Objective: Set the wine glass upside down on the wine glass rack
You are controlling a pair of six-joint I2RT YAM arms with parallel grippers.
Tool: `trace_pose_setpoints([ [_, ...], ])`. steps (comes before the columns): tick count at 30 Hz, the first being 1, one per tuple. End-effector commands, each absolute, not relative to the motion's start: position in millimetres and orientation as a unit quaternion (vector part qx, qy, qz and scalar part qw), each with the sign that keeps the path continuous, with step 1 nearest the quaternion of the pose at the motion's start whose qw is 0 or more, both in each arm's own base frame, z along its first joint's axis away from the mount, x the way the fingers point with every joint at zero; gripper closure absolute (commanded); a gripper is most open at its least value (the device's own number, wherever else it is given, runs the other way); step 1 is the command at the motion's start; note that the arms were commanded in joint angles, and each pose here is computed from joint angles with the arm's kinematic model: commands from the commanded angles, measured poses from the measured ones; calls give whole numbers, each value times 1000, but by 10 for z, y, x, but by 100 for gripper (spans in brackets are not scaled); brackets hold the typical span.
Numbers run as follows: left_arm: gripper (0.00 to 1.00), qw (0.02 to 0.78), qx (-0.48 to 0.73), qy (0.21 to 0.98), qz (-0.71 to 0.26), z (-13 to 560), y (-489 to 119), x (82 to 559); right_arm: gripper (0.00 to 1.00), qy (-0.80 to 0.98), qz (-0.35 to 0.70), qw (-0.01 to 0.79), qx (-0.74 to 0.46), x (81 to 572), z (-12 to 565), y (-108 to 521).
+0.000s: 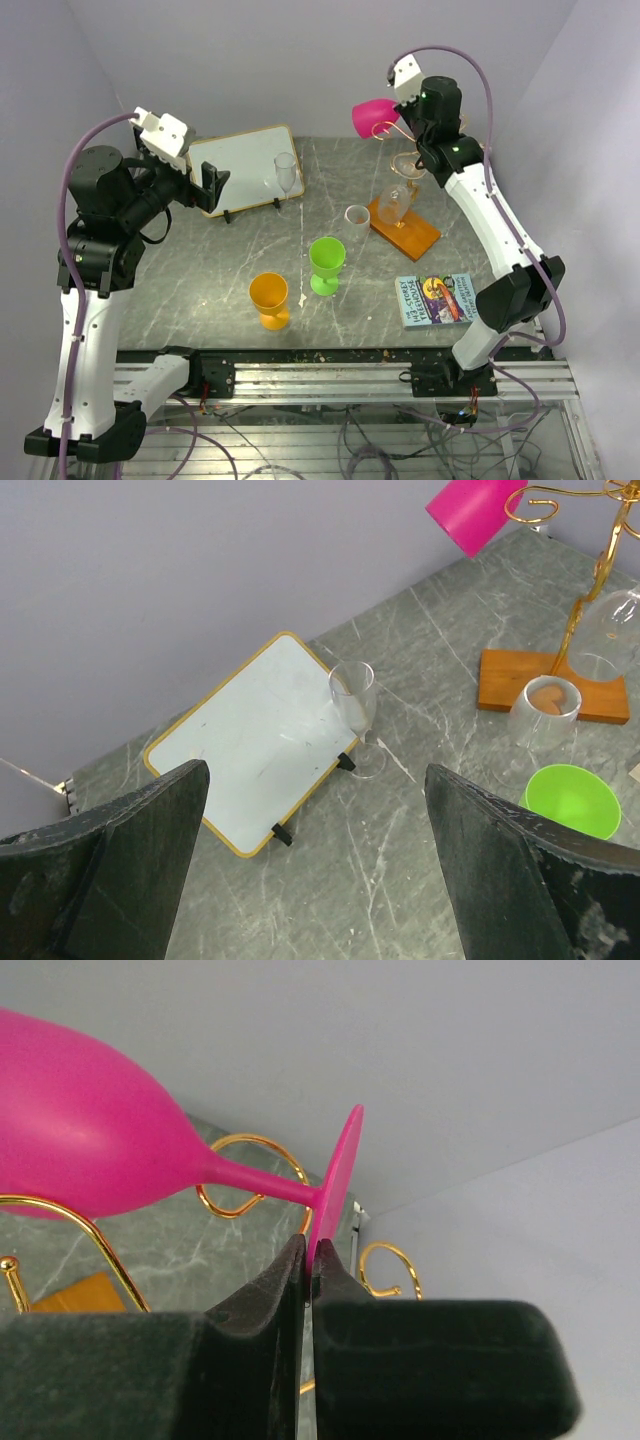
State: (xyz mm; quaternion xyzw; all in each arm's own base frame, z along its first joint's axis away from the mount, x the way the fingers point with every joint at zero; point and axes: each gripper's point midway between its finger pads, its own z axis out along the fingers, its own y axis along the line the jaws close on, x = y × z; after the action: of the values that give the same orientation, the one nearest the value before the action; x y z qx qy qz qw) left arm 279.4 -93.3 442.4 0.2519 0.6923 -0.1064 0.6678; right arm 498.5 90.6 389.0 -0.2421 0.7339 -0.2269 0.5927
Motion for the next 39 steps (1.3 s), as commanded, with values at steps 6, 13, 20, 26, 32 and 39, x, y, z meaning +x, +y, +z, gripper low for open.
trace_pose_setpoints([
  [6,0,669,264,686,-111,4410,-957,2773,100,745,-258,559,-256,4920,3712,794],
  [13,0,667,268,686,-115,4394,-976,2783,100,737,-288,551,-266,4871,3715,702],
  [20,0,663,272,687,-117,4366,-987,2782,100,717,-312,554,-285,4866,3775,672],
  [26,0,663,275,687,-118,4360,-993,2771,100,708,-323,554,-296,4934,3812,683],
  [32,0,661,278,688,-114,4340,-985,2764,100,705,-328,552,-302,5028,3844,715],
  [39,0,659,283,688,-110,4325,-976,2746,100,701,-329,554,-305,5106,3882,750],
])
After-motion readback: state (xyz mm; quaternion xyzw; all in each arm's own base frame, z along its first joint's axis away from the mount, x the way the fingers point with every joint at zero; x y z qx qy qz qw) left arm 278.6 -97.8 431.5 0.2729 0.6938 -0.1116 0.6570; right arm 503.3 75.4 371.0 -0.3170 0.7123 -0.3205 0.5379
